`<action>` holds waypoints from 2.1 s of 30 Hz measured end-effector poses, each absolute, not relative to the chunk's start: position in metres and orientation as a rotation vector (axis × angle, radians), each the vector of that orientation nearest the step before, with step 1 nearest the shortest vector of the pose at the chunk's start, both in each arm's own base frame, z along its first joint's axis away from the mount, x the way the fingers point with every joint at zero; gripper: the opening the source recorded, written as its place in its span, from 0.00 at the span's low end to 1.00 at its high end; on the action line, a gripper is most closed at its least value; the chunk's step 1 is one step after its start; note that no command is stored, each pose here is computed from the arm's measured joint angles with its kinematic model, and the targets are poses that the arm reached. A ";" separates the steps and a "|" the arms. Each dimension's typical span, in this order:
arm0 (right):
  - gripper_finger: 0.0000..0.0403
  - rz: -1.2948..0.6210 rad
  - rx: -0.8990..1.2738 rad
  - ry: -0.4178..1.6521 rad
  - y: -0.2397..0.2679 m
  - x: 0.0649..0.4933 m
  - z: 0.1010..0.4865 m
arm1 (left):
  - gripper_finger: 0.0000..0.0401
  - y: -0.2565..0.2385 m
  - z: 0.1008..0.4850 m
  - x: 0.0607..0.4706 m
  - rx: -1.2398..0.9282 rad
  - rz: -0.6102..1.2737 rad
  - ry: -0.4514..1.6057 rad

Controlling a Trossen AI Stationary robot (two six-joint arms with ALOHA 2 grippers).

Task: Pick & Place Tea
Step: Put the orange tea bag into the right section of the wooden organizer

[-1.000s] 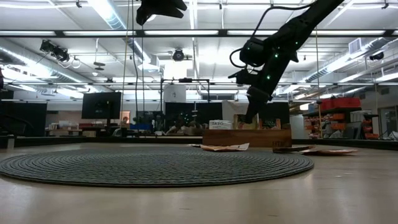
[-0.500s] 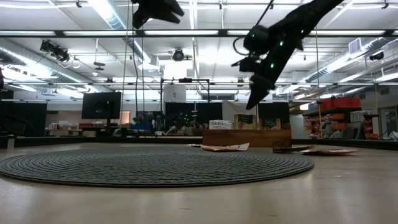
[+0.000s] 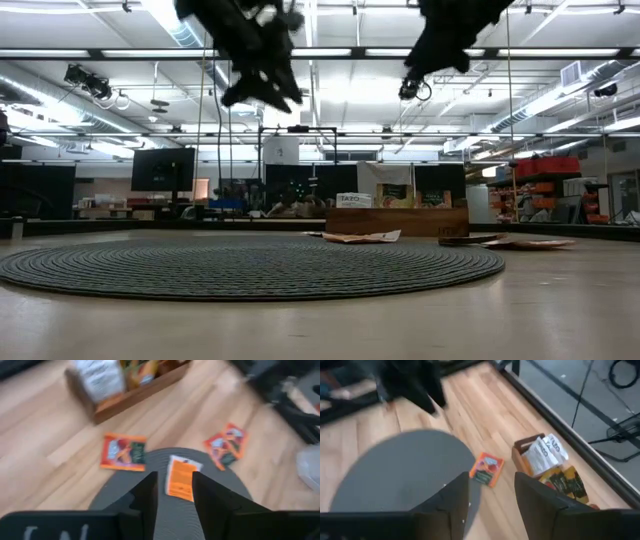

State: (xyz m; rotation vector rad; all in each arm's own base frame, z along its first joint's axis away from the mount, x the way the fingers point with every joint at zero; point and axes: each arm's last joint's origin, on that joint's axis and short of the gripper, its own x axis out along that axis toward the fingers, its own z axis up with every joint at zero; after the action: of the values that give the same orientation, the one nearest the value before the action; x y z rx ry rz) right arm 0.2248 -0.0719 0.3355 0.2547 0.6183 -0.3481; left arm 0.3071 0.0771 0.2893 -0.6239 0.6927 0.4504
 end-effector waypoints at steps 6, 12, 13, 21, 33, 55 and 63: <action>0.40 -0.363 0.300 0.576 -0.042 0.224 0.342 | 0.44 0.107 0.243 0.325 -0.757 0.453 0.819; 0.40 -0.355 0.395 0.571 -0.025 0.231 0.339 | 0.53 0.125 0.200 0.340 -0.779 0.475 0.939; 0.40 -0.348 0.405 0.570 -0.022 0.232 0.339 | 0.53 0.126 0.196 0.342 -0.761 0.497 0.947; 0.40 -0.317 0.438 0.567 -0.012 0.236 0.338 | 0.54 0.141 0.188 0.373 -0.637 0.564 0.960; 0.40 -0.296 0.435 0.563 -0.007 0.237 0.339 | 0.54 0.152 0.161 0.392 -0.654 0.619 1.106; 0.40 -0.281 0.391 0.564 -0.007 0.237 0.339 | 0.40 0.155 0.135 0.387 -0.707 0.642 1.159; 0.40 -0.281 0.389 0.565 -0.007 0.237 0.339 | 0.11 0.151 0.126 0.381 -0.664 0.605 1.215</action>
State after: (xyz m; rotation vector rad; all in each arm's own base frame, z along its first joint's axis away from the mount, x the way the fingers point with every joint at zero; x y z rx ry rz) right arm 0.2368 -0.0067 0.3390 0.3889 0.5650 -0.2812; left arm 0.3807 0.1509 0.1261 -0.6640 1.2151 0.6046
